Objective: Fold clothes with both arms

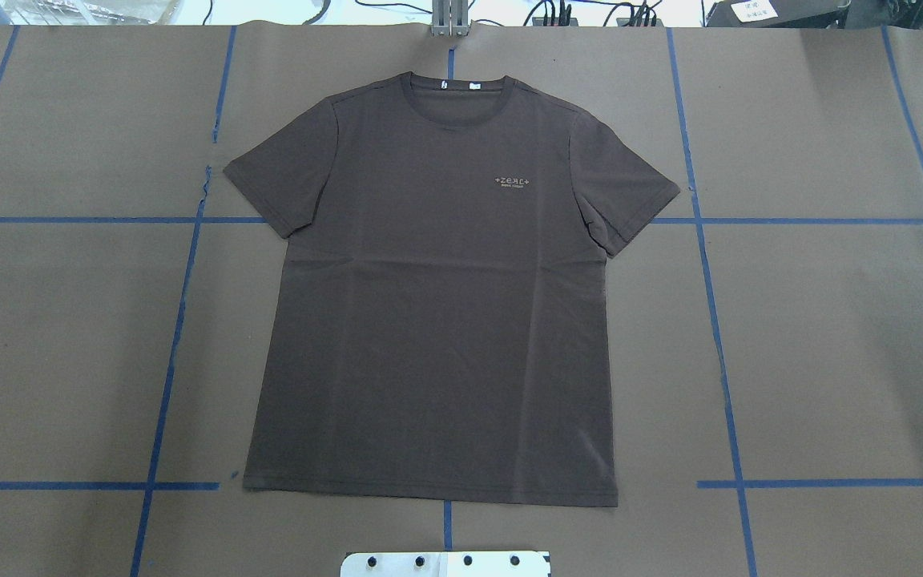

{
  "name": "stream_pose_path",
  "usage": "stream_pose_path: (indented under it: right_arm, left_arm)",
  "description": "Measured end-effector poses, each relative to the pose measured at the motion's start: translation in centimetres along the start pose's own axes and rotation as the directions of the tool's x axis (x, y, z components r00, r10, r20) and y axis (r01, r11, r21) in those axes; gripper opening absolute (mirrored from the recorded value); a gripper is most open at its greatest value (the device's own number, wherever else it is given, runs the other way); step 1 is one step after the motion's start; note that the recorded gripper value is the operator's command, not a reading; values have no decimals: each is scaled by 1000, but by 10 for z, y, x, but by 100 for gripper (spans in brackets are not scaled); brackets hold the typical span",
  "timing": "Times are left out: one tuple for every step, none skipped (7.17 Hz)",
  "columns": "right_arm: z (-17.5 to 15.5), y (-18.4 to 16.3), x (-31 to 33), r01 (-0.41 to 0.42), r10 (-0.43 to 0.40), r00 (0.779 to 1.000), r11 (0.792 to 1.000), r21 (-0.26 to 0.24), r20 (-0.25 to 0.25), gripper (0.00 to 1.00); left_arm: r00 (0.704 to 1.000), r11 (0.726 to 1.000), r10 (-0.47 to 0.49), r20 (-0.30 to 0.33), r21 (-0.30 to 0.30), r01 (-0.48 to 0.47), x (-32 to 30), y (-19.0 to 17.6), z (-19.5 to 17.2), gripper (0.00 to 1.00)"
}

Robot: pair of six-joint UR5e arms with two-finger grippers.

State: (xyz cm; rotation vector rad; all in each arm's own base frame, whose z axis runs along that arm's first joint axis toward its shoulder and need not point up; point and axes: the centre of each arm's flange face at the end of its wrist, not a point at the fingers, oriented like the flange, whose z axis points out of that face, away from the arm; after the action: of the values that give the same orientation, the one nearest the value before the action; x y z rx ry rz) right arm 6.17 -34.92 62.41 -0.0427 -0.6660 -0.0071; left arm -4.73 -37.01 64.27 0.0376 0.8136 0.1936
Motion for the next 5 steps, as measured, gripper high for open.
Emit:
stream_pose_path:
  right_arm:
    - [0, 0, 0, 2, -2, 1000, 1000, 1, -2, 100]
    - [-1, -1, 0, 4, -4, 1000, 1000, 4, -4, 100]
    - [-2, -4, -2, 6, -6, 1000, 1000, 9, -4, 100]
    - [-6, -9, -5, 8, -8, 1000, 1000, 20, 0, 100]
    - [-15, -23, -13, 23, -23, 1000, 999, 44, 3, 100]
  left_arm:
    - [1000, 1000, 5, -1, 4, -5, 2, -1, -2, 100]
    - [1000, 1000, 14, -3, 12, -14, 5, -2, -5, 100]
    - [1000, 999, 29, -3, 24, -29, 10, -4, -9, 100]
    - [998, 997, 59, 4, 50, -59, 17, -11, -18, 100]
    - [994, 989, 112, 19, 100, -113, 27, -22, -29, 100]
